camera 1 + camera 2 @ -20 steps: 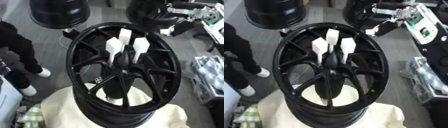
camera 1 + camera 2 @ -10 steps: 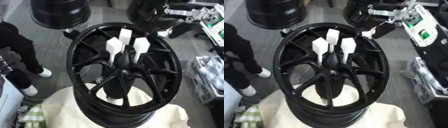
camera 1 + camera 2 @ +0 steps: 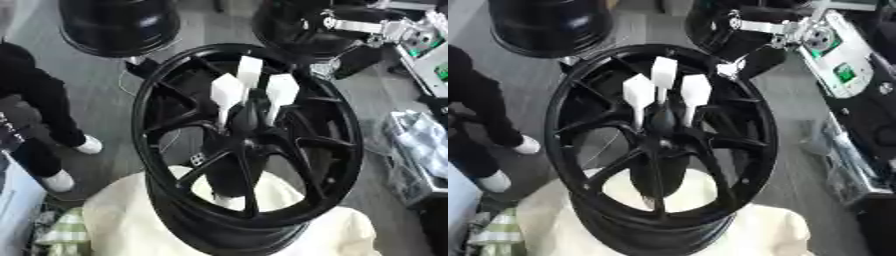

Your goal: Pull the pin out of the wheel hub.

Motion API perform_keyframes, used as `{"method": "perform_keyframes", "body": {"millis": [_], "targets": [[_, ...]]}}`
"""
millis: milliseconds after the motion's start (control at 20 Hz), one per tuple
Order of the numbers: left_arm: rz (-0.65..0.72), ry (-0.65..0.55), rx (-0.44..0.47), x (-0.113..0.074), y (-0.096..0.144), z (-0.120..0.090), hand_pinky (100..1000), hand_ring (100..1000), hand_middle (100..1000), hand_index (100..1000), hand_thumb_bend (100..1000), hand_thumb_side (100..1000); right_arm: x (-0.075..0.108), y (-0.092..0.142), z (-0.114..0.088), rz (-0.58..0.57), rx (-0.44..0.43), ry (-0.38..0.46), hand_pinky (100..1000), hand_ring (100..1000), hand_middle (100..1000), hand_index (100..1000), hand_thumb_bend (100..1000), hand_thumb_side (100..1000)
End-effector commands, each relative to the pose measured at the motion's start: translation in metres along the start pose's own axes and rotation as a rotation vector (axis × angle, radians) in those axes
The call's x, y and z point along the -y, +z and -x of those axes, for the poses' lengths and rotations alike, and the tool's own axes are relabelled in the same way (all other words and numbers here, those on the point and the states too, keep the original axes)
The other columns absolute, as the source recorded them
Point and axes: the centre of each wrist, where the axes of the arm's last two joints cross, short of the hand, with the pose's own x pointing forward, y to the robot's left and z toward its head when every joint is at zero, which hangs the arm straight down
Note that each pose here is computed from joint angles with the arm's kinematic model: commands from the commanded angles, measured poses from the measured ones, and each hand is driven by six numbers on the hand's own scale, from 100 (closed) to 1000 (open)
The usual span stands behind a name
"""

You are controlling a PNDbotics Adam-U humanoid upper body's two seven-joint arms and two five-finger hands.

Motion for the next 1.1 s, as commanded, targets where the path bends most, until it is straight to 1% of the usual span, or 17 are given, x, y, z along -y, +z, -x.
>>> {"method": "perform_keyframes", "body": {"millis": [50,150,250,300,350,400,450,550,850,1050,1100], "targets": [[-0.019,-0.025,0.016,-0.0079,-0.0009,-0.0075,730,725,641,827,246,929,0.0123,0.0035,-0.0091,0.019,0.013,0.026,803,831,812,887,100,457],[-0.026,-0.025,0.013,-0.0083,-0.0006,-0.0071,729,724,639,825,246,931,0.011,0.0032,-0.0106,0.01,0.021,0.027,805,832,813,887,100,468],[-0.031,-0.025,0.009,-0.0086,0.0,-0.0065,729,723,638,823,248,934,0.0102,0.003,-0.0122,0.003,0.032,0.031,807,837,817,887,150,495],[-0.032,-0.024,0.008,-0.0087,0.0002,-0.0063,729,723,638,823,249,935,0.0096,0.0027,-0.013,-0.003,0.039,0.033,809,837,817,886,231,518],[-0.032,-0.024,0.006,-0.0088,0.0004,-0.006,729,723,638,823,249,938,0.0086,0.0021,-0.0141,-0.013,0.051,0.036,813,838,818,886,356,552],[-0.032,-0.024,0.004,-0.0089,0.0005,-0.0058,729,723,637,823,250,938,0.0077,0.0016,-0.0149,-0.023,0.061,0.04,814,838,817,885,369,563],[-0.032,-0.024,0.003,-0.0088,0.0004,-0.0058,729,722,637,823,250,939,0.0068,0.0015,-0.015,-0.033,0.066,0.042,816,839,817,883,370,597],[-0.031,-0.024,0.002,-0.0087,0.0004,-0.0057,728,722,637,823,250,942,0.0057,0.0013,-0.0145,-0.046,0.07,0.045,818,840,819,883,367,613],[-0.035,-0.028,0.002,-0.0096,0.0003,-0.006,728,722,636,823,248,948,0.0039,0.001,-0.0131,-0.061,0.077,0.059,827,841,818,887,367,621],[-0.032,-0.029,0.002,-0.0092,-0.0004,-0.0063,727,721,636,822,248,954,0.0033,0.0,-0.0132,-0.063,0.079,0.074,829,840,816,886,361,610],[-0.03,-0.029,0.002,-0.0089,-0.0005,-0.0063,727,721,636,822,248,956,0.0034,-0.0002,-0.0133,-0.063,0.079,0.079,829,839,816,885,364,621]]}}
